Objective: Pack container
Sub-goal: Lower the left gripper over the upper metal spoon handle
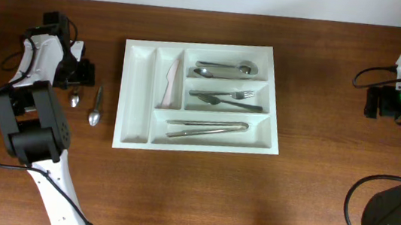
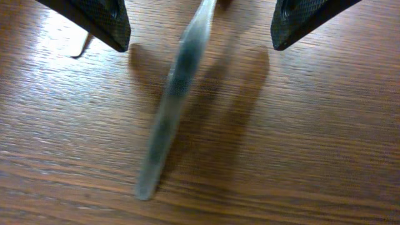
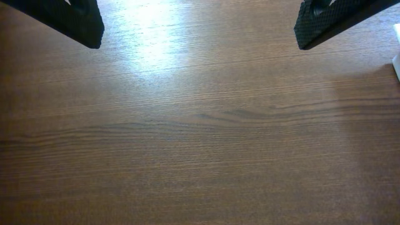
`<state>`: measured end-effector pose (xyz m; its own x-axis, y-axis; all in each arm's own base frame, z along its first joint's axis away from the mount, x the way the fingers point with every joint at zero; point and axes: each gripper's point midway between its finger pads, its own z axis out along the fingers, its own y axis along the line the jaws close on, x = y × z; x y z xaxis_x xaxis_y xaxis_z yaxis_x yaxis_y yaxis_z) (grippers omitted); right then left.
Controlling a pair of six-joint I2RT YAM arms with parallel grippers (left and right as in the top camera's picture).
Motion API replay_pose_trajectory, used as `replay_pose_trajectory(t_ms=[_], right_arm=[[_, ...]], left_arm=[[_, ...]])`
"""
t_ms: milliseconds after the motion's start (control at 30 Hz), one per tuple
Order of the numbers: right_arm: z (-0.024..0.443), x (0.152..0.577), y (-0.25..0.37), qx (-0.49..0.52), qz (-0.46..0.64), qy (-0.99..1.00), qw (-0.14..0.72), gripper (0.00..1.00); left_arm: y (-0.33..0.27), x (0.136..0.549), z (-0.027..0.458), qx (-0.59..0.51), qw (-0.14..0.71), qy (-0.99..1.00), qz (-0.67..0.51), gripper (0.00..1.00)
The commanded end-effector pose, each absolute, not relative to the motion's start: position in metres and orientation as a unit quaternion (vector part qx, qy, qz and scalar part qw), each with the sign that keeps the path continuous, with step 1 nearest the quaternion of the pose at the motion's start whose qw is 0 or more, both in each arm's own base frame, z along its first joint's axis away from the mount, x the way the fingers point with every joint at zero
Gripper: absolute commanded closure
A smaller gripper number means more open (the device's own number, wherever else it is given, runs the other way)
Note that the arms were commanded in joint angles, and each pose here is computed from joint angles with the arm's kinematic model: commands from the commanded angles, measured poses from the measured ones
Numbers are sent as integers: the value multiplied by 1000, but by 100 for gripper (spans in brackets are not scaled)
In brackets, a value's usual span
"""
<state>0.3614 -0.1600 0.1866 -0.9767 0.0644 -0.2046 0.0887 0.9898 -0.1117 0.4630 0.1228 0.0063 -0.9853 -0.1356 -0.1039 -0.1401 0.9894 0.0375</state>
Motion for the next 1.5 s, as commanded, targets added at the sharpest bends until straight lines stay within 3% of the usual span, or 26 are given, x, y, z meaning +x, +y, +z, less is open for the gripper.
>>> replay_pose_trajectory(t_ms=[0,200,367,1467], right_arm=[[185,360,-161,36,-64,993,97,1],[185,360,-161,36,-64,993,97,1],[185,360,-161,36,-63,993,97,1],[185,360,-161,36,-64,993,97,1]], left_arm=[[132,459,1,-71,47,996,21,26],[134,459,1,-62,48,997,21,26],[133,459,1,-62,48,997,21,35],[132,459,-2,-62,45,997,17,35]])
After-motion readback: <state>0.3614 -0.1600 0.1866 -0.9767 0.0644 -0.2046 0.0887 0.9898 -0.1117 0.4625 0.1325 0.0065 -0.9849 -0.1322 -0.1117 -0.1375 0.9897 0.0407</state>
